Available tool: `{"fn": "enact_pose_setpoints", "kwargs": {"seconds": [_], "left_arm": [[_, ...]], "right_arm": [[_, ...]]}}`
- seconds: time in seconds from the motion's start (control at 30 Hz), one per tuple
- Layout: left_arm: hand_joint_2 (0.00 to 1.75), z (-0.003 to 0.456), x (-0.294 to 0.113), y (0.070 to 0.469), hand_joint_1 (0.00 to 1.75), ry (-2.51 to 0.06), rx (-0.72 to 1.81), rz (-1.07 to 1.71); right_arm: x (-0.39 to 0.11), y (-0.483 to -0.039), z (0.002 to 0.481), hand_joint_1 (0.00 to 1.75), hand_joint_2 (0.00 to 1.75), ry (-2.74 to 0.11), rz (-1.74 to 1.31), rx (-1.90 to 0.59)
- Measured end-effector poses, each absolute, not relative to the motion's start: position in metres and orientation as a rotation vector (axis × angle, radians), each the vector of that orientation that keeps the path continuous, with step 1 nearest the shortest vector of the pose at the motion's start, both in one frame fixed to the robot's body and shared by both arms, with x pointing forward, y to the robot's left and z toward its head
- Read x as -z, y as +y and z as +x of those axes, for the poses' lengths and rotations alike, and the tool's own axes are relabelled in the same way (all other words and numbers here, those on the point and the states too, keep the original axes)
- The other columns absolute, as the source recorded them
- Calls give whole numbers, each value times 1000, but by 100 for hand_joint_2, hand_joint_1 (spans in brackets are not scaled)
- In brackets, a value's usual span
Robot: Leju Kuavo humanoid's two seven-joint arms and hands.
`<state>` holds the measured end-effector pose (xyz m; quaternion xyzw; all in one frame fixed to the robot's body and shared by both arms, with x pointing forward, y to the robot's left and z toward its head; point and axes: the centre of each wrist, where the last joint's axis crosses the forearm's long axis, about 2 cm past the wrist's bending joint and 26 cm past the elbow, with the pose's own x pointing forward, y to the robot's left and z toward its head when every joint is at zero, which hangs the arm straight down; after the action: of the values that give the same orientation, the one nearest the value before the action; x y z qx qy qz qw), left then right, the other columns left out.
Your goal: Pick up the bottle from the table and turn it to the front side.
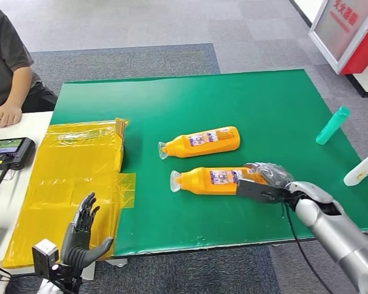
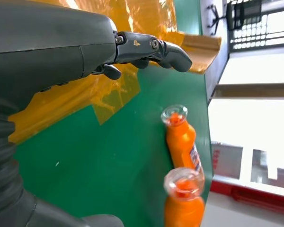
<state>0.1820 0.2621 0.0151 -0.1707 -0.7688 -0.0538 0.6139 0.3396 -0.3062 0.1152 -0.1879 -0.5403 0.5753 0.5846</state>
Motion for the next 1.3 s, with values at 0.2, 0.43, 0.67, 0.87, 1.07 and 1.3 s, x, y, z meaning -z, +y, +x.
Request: {"fn": "enact_pose_setpoints", "kwargs": {"seconds": [0.2, 0.43, 0.67, 0.87, 1.07, 1.3], "left_arm": [[175, 189, -19, 257, 0, -1778, 137, -497], [175, 199, -22, 252, 0, -1794, 133, -529], [175, 211, -31, 238, 0, -1812, 189, -595], [175, 231, -46, 224, 0, -1849, 219, -705], [175, 246, -58, 213, 0, -1870, 211, -845], [175, 252, -62, 208, 0, -1874, 216, -876]], "right_arm": [[-101, -247, 302, 175, 175, -1549, -303, -1137], [-115, -218, 295, 175, 175, -1656, -231, -1018], [-123, -182, 283, 175, 175, -1807, -146, -904], [-122, -151, 273, 175, 175, -1837, -94, -833], [-115, -129, 265, 175, 175, -1825, -10, -856], [-111, -115, 258, 175, 175, -1815, 37, -868]]}}
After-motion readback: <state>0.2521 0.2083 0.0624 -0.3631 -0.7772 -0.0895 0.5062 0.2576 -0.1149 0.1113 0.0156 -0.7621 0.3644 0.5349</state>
